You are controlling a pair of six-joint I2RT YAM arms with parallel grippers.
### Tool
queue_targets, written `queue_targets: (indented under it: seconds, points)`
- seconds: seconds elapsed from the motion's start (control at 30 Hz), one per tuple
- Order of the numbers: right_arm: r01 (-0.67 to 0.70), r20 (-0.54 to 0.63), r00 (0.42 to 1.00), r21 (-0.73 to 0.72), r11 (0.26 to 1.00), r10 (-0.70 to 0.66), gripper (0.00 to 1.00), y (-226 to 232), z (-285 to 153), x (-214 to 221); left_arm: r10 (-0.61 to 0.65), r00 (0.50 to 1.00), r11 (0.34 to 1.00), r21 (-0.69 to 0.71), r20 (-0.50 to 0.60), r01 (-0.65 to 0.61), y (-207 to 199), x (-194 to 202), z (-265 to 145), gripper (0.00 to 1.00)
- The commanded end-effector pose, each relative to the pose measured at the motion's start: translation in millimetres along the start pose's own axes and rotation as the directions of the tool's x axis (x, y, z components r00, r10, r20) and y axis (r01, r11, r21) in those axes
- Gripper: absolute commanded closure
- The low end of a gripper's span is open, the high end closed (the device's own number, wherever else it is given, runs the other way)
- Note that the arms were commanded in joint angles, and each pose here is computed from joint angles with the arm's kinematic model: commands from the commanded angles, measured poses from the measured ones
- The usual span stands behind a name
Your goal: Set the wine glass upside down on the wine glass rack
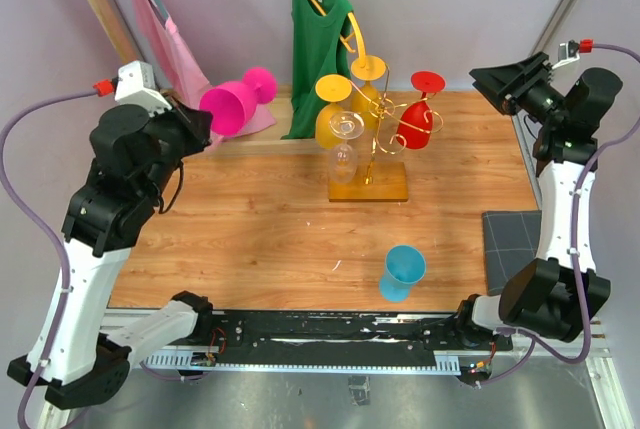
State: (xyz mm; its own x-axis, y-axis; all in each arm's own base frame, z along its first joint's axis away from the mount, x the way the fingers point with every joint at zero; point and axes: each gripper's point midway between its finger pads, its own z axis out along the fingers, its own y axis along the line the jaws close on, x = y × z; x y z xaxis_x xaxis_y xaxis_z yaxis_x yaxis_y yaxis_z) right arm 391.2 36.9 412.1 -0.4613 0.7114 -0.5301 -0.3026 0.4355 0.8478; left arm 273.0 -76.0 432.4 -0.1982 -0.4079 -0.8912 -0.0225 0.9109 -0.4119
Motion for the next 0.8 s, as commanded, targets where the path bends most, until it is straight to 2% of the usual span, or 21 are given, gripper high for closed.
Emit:
queue_targets:
  seconds: [0.0,0.17,0.23,0.4,0.53,0.67,0.77]
  points:
    - [0.107,0.040,0.994,-0.078,0.991,-0.104,0.50,38.5,-5.2,-4.2,-0.125,0.973,0.947,0.317,0.194,0.058,-65.3,-57.6,-10.0,1.00]
    - [0.150,0.055,0.988,-0.115,0.982,-0.144,0.50,54.5,-10.2,-2.2,-0.216,0.955,0.811,0.582,0.202,0.060,-121.9,-76.5,-20.3,1.00]
    - [0.168,0.061,0.985,-0.128,0.977,-0.161,0.49,60.9,-12.5,-1.4,-0.241,0.957,0.743,0.665,0.161,0.076,-141.1,-74.3,-21.8,1.00]
    - [0.190,0.071,0.981,-0.227,0.955,-0.178,0.49,84.1,-15.8,1.8,-0.266,0.964,0.519,0.845,0.017,0.128,-184.7,-63.0,-35.5,1.00]
    - [0.232,0.053,0.972,-0.336,0.913,-0.228,0.49,113.1,-16.2,11.5,-0.238,0.966,0.310,0.935,-0.100,0.173,-209.3,-53.6,-54.9,1.00]
    - [0.264,0.024,0.958,-0.466,0.844,-0.286,0.49,146.8,-16.9,28.1,-0.220,0.951,0.170,0.951,-0.218,0.257,-218.9,-44.9,-60.1,1.00]
    - [0.236,-0.004,0.957,-0.565,0.790,-0.289,0.47,167.6,-20.0,39.1,-0.247,0.926,0.032,0.952,-0.287,0.304,-216.4,-47.8,-72.0,1.00]
